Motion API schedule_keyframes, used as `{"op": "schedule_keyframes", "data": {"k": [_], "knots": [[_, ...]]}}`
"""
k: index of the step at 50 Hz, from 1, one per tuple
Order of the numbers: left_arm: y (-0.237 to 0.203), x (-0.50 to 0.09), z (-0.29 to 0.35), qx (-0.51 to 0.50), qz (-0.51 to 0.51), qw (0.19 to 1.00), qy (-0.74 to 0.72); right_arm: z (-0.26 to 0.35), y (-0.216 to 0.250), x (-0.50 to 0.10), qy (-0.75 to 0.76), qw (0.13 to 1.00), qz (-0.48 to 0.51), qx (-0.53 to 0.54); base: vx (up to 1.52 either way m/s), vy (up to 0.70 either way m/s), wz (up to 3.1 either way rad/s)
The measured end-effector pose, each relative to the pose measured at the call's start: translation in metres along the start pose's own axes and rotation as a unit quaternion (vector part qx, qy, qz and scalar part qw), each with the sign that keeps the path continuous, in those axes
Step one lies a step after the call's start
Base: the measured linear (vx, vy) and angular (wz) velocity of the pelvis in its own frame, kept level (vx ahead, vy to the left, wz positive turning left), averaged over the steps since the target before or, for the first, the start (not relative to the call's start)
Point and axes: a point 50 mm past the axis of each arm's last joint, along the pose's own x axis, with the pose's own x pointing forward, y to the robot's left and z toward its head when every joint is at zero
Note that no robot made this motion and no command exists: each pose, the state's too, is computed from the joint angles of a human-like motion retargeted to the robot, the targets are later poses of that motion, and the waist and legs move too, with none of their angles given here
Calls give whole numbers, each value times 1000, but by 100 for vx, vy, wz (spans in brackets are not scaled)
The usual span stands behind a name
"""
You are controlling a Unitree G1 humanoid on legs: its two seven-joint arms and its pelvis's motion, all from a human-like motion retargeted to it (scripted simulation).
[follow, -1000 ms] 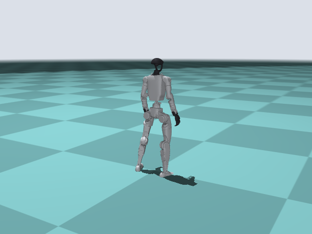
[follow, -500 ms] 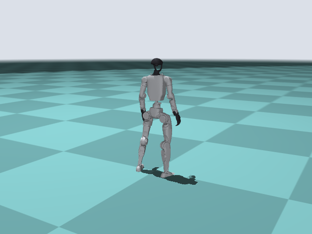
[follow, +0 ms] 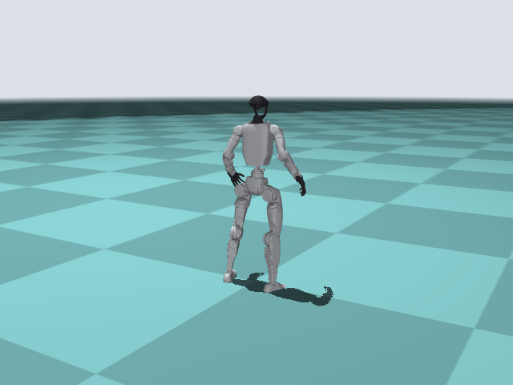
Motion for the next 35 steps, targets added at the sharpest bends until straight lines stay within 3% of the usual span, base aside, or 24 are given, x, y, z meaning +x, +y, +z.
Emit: {"op": "schedule_keyframes", "data": {"k": [5,10,12,17,24,35], "knots": [[74,-35,89,200,20,960,-193,78,-92,-51,-186,961,-68,-195,0,0,0],[117,-96,189,364,73,856,-360,163,-149,-131,-321,858,-173,-362,0,-2,-4],[124,-115,218,411,77,822,-387,185,-161,-155,-355,861,-164,-325,0,0,0],[139,-155,277,513,134,721,-447,232,-186,-211,-401,780,-247,-412,0,0,0],[162,-184,326,571,210,647,-460,266,-212,-257,-388,697,-347,-494,0,0,0],[163,-199,339,550,222,639,-489,278,-221,-275,-387,678,-376,-498,0,0,0]]}}
